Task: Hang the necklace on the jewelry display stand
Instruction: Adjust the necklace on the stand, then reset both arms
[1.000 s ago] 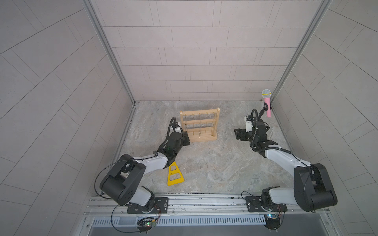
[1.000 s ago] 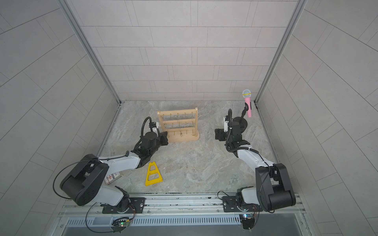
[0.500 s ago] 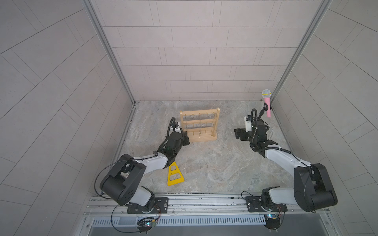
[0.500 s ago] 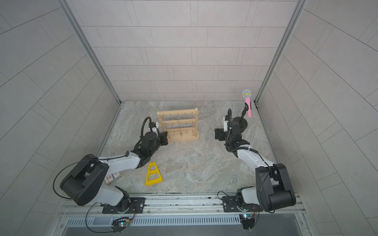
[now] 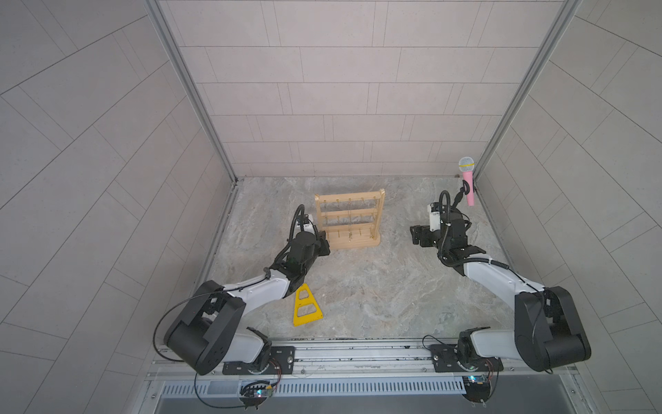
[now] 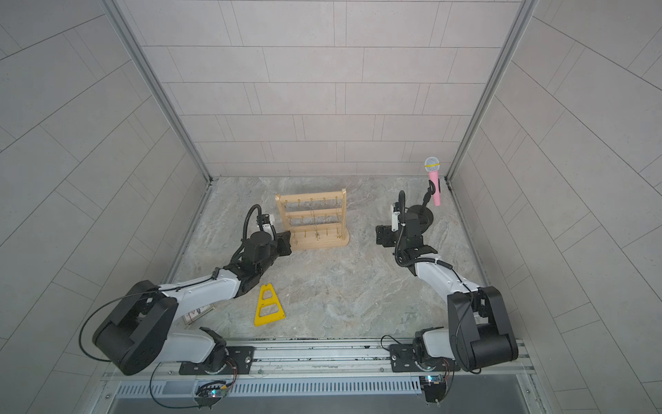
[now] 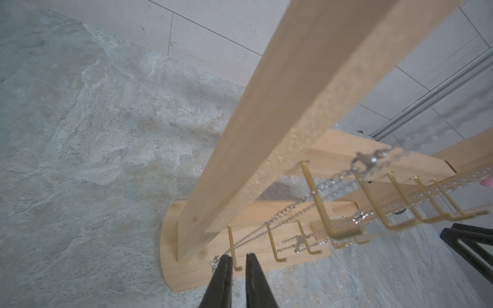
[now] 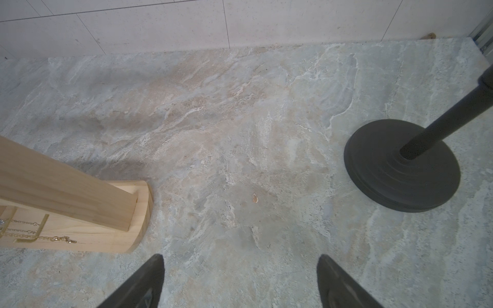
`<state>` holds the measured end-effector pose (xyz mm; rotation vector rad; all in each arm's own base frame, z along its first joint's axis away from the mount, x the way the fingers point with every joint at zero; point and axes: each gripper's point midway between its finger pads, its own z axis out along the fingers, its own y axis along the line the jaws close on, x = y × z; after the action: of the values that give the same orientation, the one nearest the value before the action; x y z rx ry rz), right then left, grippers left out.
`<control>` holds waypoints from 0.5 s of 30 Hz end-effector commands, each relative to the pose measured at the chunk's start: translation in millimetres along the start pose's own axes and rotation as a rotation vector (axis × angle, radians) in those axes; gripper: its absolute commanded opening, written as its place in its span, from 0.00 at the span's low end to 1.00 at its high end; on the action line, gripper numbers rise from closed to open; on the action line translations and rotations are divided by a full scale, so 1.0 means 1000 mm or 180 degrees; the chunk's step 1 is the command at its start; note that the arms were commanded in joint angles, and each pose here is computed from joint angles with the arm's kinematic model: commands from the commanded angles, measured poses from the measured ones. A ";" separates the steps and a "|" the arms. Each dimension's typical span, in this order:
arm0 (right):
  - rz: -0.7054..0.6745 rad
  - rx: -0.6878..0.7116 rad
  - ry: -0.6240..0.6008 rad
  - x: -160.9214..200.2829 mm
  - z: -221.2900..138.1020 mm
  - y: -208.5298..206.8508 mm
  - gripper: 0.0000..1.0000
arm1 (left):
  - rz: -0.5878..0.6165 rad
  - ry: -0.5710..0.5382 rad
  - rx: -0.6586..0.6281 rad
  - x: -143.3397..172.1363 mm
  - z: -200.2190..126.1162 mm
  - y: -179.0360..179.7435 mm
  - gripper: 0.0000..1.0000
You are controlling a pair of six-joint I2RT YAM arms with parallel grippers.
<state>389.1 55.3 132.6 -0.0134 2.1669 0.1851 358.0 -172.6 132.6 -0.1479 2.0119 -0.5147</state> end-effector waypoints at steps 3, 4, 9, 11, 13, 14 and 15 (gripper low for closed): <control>-0.0075 0.0039 -0.0052 -0.012 -0.006 0.001 0.91 | -0.0099 0.0138 -0.0297 0.004 -0.014 0.018 0.18; -0.0081 0.0043 -0.0045 -0.011 -0.007 0.001 0.91 | -0.0102 0.0132 -0.0333 0.001 -0.016 0.019 0.19; -0.0151 0.0075 -0.0006 -0.011 -0.016 0.000 0.95 | -0.0148 0.0077 -0.0630 -0.019 -0.031 0.033 0.21; -0.0209 0.0128 0.0026 -0.010 -0.020 -0.003 0.96 | -0.0197 0.0073 -0.0666 -0.030 -0.034 0.038 0.24; -0.0233 0.0202 0.0031 -0.010 -0.022 -0.007 1.00 | -0.0235 0.0052 -0.0847 -0.042 -0.039 0.050 0.37; -0.0226 0.0268 0.0015 -0.011 -0.022 -0.011 1.00 | -0.0248 0.0012 -0.0947 -0.048 -0.042 0.057 0.47; -0.0220 0.0360 -0.0011 -0.010 -0.023 -0.016 1.00 | -0.0246 -0.0038 -0.1030 -0.056 -0.045 0.063 0.56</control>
<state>378.8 46.5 142.9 -0.0344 2.1815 0.1090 353.4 -110.8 160.3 -0.3542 2.0695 -0.3349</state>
